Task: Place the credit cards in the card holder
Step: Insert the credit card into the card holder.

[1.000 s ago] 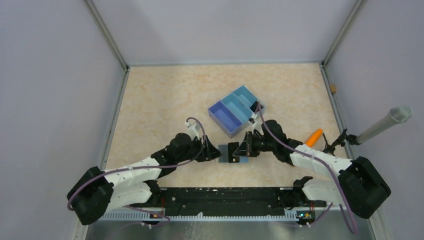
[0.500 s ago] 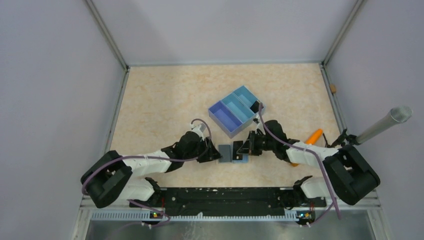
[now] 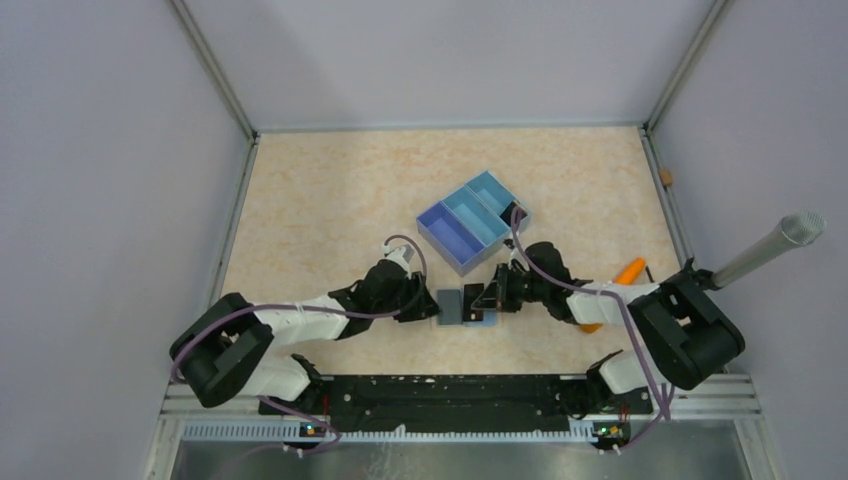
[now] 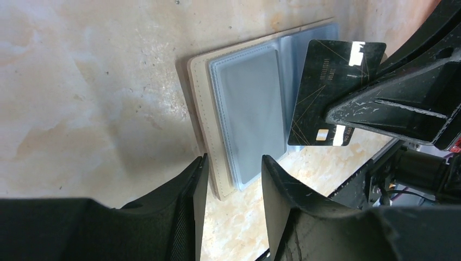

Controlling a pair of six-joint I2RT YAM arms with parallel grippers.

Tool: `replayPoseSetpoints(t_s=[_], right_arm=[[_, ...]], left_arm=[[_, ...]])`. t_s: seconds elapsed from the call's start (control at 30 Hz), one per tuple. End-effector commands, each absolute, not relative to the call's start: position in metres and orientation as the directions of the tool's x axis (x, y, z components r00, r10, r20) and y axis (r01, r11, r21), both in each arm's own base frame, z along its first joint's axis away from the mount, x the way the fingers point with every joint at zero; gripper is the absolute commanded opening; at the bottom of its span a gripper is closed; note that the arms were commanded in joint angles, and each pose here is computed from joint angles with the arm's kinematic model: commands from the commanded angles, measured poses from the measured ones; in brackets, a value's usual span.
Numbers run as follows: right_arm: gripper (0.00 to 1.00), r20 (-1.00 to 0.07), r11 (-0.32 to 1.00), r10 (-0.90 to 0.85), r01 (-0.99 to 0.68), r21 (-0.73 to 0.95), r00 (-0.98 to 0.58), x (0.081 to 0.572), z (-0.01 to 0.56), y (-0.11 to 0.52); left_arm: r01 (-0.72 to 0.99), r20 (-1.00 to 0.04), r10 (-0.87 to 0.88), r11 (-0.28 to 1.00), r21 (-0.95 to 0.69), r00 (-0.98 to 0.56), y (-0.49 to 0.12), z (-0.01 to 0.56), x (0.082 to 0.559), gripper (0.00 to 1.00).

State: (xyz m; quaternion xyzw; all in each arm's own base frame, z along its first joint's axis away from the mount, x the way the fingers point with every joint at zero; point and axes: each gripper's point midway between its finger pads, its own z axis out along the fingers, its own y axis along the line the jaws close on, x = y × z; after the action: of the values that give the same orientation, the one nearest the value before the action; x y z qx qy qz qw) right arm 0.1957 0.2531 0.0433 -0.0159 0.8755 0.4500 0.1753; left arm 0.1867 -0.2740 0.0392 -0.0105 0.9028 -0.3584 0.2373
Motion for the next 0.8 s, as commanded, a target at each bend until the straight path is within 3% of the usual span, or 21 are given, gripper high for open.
replayPoseSetpoints(t_s=[0.0,0.43,0.77], right_arm=[[0.00,-0.340,0.558,0.128,-0.216,0.801,-0.932,0.198,0.045,0.258],[0.00,-0.261,0.562,0.140,-0.141,0.815,-0.955,0.193,0.026,0.258],[0.00,-0.166,0.613,0.231,0.011,0.790,-0.959,0.191,0.004,0.249]], left_arm=[[0.181,-0.457,-0.178,0.749,-0.638,-0.872,-0.279,0.045,0.196,0.44],[0.179,-0.426,-0.143,0.756,-0.630,-0.894,-0.282,0.031,0.192,0.37],[0.157,-0.408,-0.137,0.778,-0.608,-0.902,-0.277,0.020,0.189,0.30]])
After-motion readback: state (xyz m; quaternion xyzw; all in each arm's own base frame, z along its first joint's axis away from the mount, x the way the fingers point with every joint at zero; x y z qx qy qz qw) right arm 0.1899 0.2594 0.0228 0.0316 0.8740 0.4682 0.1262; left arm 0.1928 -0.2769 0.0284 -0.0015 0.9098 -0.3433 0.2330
